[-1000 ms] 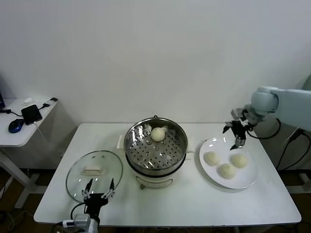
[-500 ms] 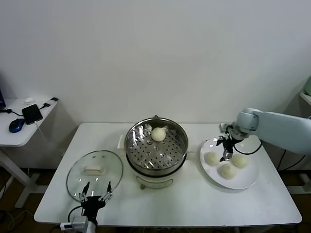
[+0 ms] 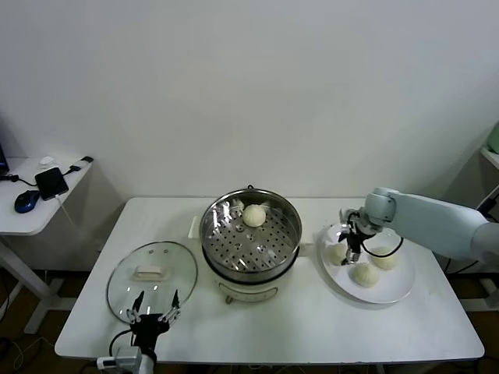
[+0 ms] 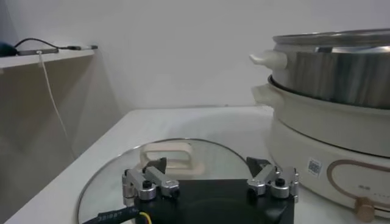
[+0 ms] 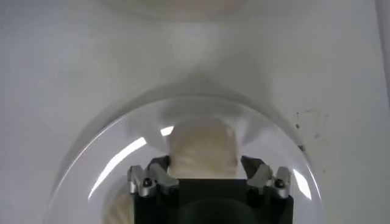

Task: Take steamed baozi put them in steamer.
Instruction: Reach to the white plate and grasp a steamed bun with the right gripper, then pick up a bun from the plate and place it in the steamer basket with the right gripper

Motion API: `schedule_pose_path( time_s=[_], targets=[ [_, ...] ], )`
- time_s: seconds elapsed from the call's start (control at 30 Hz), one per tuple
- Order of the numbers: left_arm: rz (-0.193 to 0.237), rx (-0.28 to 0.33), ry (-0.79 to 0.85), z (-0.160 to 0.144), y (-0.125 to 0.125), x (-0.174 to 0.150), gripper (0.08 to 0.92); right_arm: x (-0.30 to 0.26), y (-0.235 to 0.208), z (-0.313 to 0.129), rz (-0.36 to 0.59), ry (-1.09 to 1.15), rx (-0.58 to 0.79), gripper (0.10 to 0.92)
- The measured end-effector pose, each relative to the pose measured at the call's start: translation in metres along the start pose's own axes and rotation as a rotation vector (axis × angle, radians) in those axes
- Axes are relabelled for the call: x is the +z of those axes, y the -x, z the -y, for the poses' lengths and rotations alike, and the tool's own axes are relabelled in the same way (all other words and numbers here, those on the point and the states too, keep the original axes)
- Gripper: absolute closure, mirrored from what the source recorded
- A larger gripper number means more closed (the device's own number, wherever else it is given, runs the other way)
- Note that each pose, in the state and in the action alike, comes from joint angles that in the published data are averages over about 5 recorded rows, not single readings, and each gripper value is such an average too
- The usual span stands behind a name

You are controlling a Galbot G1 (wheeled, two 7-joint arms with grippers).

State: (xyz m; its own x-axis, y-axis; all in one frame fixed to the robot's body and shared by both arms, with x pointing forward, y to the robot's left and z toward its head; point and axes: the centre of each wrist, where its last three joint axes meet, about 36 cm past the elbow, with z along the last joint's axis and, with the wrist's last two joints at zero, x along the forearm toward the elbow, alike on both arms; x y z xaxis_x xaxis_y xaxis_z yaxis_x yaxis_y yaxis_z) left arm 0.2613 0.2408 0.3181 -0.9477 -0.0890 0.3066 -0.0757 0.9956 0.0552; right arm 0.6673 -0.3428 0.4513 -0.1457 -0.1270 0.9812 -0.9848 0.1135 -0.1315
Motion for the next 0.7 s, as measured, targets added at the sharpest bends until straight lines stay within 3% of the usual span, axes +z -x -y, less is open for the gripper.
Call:
schedule_pose_path(
  time_s=[0.27,0.47,0.7],
  targets=[
    [0.002,0.002,-0.001,0.001,-0.004,-0.004,0.177,-0.005,-0.034,0.01,0.015,-0.018,-0.006,0.352],
    [0.009,0.014,-0.002,0.004,-0.005,-0.008,0.177,-0.034,-0.114,0.033,0.037,-0.053,0.022,0.347],
    [0.021,0.023,0.0,0.005,-0.002,-0.013,0.177,-0.116,-0.213,0.035,0.147,-0.092,0.071,0.346]
  ],
)
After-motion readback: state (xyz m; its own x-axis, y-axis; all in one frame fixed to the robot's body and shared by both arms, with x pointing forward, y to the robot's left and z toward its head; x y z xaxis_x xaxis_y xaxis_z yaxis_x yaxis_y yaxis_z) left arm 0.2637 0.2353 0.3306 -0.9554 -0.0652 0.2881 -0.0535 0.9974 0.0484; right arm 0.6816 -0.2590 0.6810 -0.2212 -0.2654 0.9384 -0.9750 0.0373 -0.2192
